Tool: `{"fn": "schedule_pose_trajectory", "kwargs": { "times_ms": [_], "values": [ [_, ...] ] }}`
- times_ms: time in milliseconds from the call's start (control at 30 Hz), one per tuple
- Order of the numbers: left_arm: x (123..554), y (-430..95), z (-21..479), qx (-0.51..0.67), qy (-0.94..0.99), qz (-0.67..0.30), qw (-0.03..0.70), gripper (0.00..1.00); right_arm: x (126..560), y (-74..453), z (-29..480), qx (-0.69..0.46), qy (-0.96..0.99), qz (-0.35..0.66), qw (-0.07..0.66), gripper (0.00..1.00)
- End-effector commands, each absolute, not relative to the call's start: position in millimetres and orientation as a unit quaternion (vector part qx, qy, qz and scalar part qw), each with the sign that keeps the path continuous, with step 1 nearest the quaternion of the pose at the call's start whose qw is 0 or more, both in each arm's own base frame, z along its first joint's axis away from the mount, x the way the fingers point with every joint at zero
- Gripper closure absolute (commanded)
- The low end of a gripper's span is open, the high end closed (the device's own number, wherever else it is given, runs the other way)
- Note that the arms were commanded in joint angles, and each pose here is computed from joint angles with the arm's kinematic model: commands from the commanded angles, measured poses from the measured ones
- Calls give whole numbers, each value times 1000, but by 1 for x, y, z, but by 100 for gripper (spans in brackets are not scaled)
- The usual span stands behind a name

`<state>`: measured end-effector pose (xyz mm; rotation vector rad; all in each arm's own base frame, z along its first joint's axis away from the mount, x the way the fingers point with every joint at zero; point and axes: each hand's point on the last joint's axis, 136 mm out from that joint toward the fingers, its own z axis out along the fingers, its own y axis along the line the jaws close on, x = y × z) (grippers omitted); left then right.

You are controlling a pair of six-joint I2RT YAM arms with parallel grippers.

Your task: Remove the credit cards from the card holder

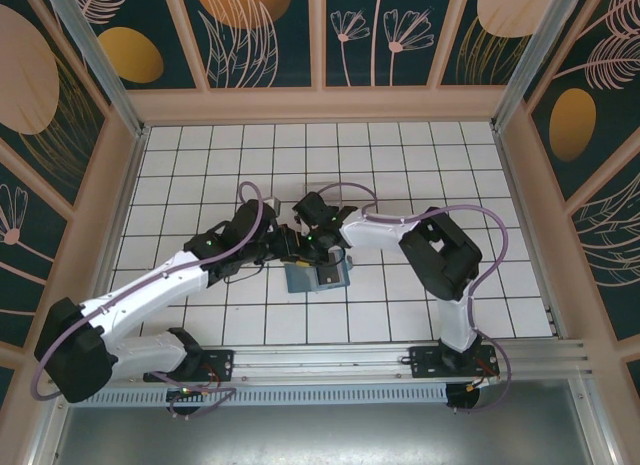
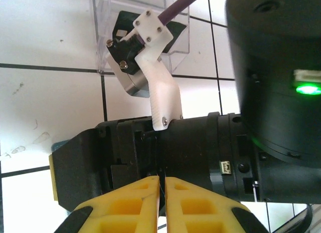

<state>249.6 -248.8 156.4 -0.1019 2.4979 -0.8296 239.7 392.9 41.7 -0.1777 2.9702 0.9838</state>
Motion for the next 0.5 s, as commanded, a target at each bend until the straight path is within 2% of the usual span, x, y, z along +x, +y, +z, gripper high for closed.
{"fn": "schedule_pose_trajectory", "kwargs": {
  "times_ms": [0, 200, 467],
  "values": [
    [251, -261, 155, -34, 912, -331, 238, 87, 247, 388, 69, -59, 943, 325, 26, 56],
    [254, -277, 150, -35, 911, -351, 216, 86, 256, 361, 77, -41, 945, 321, 45, 56],
    [255, -295, 126, -37, 918, -357, 168, 86, 259, 323, 64, -27, 956, 289, 51, 56]
  ]
}}
